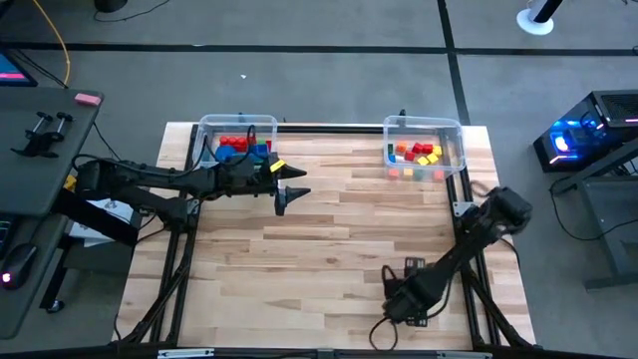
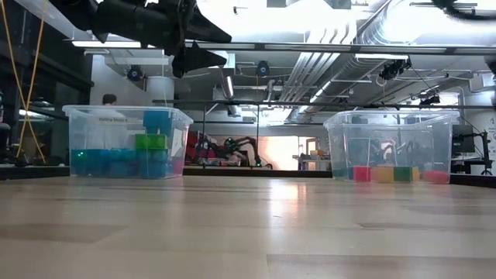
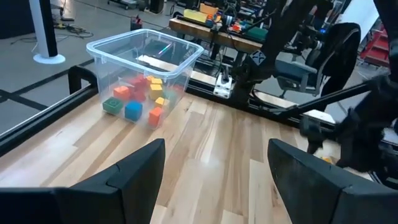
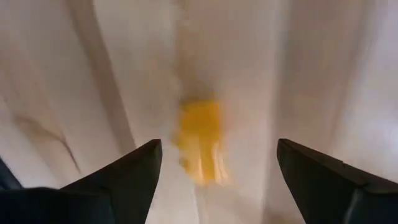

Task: Sort blocks by size
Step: Put the small game piece into the right transparent bin

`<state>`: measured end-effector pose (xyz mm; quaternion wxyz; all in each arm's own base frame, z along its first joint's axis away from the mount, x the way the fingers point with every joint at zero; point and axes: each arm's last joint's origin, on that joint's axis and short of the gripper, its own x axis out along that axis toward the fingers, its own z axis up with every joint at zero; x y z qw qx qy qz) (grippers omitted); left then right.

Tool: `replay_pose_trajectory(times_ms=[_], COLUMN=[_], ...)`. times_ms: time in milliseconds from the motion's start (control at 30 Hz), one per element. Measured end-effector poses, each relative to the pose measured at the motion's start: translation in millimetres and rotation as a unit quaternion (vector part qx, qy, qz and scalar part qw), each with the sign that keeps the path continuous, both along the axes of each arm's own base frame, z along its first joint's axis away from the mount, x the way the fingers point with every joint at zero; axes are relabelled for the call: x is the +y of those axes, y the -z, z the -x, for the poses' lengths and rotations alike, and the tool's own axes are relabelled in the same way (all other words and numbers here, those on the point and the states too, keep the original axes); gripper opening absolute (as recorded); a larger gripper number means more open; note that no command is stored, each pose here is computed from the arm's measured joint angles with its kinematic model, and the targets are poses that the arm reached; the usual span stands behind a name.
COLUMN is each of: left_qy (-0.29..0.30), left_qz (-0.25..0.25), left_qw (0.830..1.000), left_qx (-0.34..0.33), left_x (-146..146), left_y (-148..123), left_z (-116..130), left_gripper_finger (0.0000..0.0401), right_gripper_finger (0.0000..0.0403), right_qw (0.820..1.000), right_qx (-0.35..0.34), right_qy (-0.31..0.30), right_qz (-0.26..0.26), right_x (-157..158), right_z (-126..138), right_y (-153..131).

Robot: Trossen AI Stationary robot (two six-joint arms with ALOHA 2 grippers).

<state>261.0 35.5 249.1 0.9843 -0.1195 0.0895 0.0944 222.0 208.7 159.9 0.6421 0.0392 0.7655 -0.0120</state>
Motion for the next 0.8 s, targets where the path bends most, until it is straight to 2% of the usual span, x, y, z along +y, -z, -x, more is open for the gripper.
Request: replay_pose_trajectory(times_ms=[100, 400, 533, 733, 800], left_qy=[0.0, 0.0, 0.0, -0.014, -0.021], left_qz=[0.0, 0.002, 0.002, -0.002, -0.005], left_qw=[1.0, 1.0, 1.0, 1.0, 0.999], left_qx=[0.003, 0.012, 0.012, -0.015, -0.037], left_x=[0.1, 0.0, 0.0, 7.3, 11.0], left_y=[0.5, 2.3, 2.3, -2.8, -8.0], left_z=[0.1, 0.4, 0.4, 0.4, 0.5], left_gripper_finger=[0.0268, 0.0268, 0.0268, 0.0268, 0.0268], right_gripper_finger=[0.0314, 0.0303, 0.0244, 0.0082, 0.0086], right_qw=[1.0, 1.0, 1.0, 0.999, 0.999], right_qx=[0.008, -0.013, -0.007, 0.008, 0.008], right_qy=[-0.001, 0.009, 0.003, -0.028, -0.036], right_qz=[-0.018, -0.009, 0.005, 0.017, 0.02], right_x=[8.3, 11.1, 10.6, 1.1, -9.9], right_z=[-4.1, -8.5, -5.5, -3.6, -4.2], right_y=[15.7, 23.8, 23.7, 16.6, 4.9])
